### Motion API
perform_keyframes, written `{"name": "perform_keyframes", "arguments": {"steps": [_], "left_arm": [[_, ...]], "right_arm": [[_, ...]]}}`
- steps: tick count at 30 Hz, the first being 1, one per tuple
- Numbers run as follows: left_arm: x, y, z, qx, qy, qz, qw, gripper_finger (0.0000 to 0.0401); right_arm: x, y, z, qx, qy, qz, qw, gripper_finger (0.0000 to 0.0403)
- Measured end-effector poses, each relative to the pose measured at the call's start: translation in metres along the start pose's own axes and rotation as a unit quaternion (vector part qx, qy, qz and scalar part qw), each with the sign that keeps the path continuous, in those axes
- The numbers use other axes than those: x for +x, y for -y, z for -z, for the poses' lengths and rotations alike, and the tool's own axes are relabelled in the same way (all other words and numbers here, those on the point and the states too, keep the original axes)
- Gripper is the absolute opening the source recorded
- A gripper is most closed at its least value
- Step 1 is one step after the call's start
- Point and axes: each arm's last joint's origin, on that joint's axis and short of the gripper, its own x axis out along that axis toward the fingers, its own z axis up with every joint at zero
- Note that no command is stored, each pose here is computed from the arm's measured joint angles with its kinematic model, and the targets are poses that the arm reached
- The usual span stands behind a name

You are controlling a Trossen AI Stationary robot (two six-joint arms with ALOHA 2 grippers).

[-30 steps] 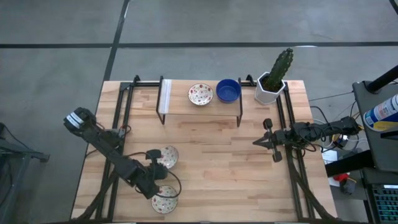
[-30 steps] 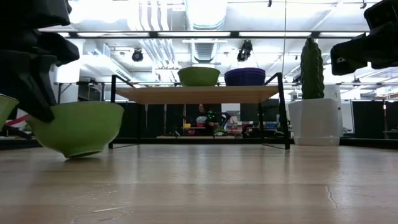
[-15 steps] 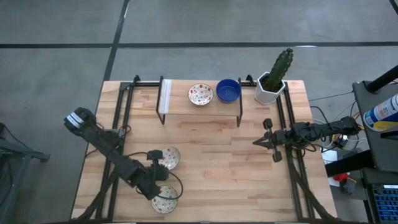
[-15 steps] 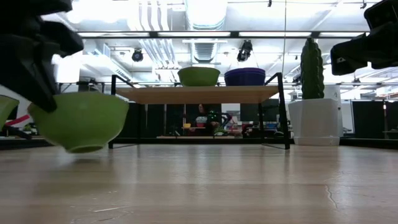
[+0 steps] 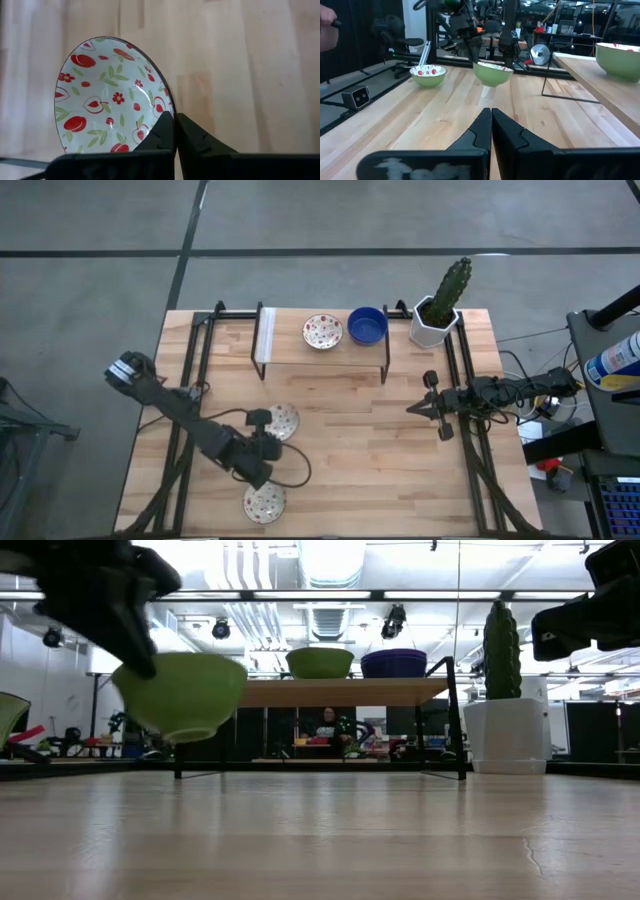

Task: Pick & Place Mini bowls
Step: Stack the top green patterned bowl on top of the other green patterned bowl on the shelf

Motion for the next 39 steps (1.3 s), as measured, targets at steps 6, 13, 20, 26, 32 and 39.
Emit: {"name": "perform_keyframes", "arguments": {"steps": [6, 13, 20, 26, 32, 39], "left_arm": [[-0.009, -0.021, -0.025, 0.009, 0.005, -0.012, 1.000, 0.0001], [-0.027, -0.050, -0.054, 0.016, 0.015, -0.030, 0.999, 0.0000], [-0.043, -0.089, -0.081, 0.012, 0.034, -0.053, 0.998, 0.0000], [-0.052, -0.128, -0.098, 0.008, 0.047, -0.081, 0.996, 0.0000], [-0.057, -0.166, -0.108, 0.017, 0.050, -0.117, 0.992, 0.0000], [-0.044, -0.203, -0.121, 0.029, 0.025, -0.153, 0.987, 0.0000]], "right_arm": [[0.000, 0.000, 0.000, 0.004, 0.000, 0.000, 1.000, 0.0008], [0.000, 0.000, 0.000, 0.004, 0.000, 0.000, 1.000, 0.0008], [0.000, 0.000, 0.000, 0.005, 0.000, 0.000, 1.000, 0.0008], [0.000, 0.000, 0.000, 0.002, 0.000, 0.000, 1.000, 0.0008], [0.000, 0.000, 0.000, 0.000, 0.000, 0.000, 1.000, 0.0008], [0.000, 0.000, 0.000, 0.001, 0.000, 0.000, 1.000, 0.0008]]}}
